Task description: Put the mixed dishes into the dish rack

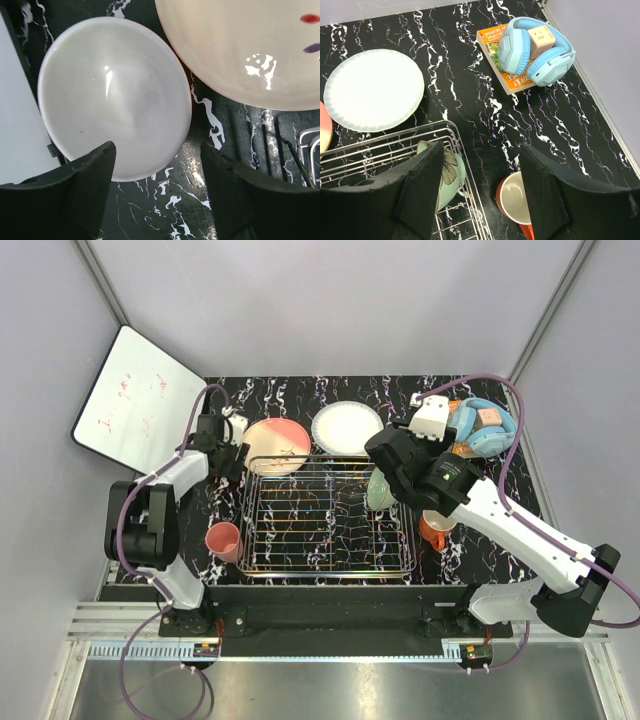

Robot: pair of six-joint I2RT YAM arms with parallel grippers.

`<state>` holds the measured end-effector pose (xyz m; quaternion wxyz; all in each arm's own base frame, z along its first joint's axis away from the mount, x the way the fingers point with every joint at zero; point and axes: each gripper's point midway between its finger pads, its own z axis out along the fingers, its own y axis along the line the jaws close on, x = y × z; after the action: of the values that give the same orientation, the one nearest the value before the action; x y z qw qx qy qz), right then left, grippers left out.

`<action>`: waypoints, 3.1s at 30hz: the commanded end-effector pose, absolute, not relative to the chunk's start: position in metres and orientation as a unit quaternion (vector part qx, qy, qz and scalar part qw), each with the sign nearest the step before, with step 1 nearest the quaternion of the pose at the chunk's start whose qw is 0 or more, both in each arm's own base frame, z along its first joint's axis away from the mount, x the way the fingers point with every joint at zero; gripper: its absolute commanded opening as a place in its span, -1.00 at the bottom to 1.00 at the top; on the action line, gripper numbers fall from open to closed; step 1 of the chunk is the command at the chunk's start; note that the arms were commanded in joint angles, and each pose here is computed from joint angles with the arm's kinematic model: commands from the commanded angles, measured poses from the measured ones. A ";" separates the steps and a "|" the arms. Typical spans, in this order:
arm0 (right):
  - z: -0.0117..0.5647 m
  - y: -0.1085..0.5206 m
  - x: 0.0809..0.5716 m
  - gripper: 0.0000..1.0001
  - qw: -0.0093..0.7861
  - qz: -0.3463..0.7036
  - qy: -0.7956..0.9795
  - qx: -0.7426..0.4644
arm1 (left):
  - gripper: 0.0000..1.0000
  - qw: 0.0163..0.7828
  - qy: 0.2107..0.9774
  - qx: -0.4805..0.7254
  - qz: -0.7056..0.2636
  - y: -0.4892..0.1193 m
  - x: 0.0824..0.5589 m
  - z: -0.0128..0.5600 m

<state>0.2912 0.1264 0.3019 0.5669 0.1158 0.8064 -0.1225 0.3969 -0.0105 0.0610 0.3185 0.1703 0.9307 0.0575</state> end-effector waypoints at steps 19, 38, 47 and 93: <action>0.292 0.104 0.295 0.13 0.566 -0.125 0.800 0.153 | -1.00 0.353 0.918 0.163 0.080 -0.011 0.419 0.078; 0.286 0.062 0.286 0.05 0.573 -0.148 0.780 0.202 | -1.00 0.436 0.794 0.212 -0.366 -0.165 0.273 0.384; 0.296 0.028 0.270 0.04 0.586 -0.135 0.760 0.248 | -1.00 0.174 0.747 0.284 -0.576 -0.269 0.149 0.345; 0.294 0.014 0.242 -0.16 0.557 -0.091 0.772 0.291 | -1.00 0.025 0.776 0.045 -0.629 -0.444 0.172 0.228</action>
<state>0.2420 0.0156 0.2793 0.5490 0.2739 0.7826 -0.1053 0.1745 -0.4425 0.2207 0.0180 0.0532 0.7851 -0.6168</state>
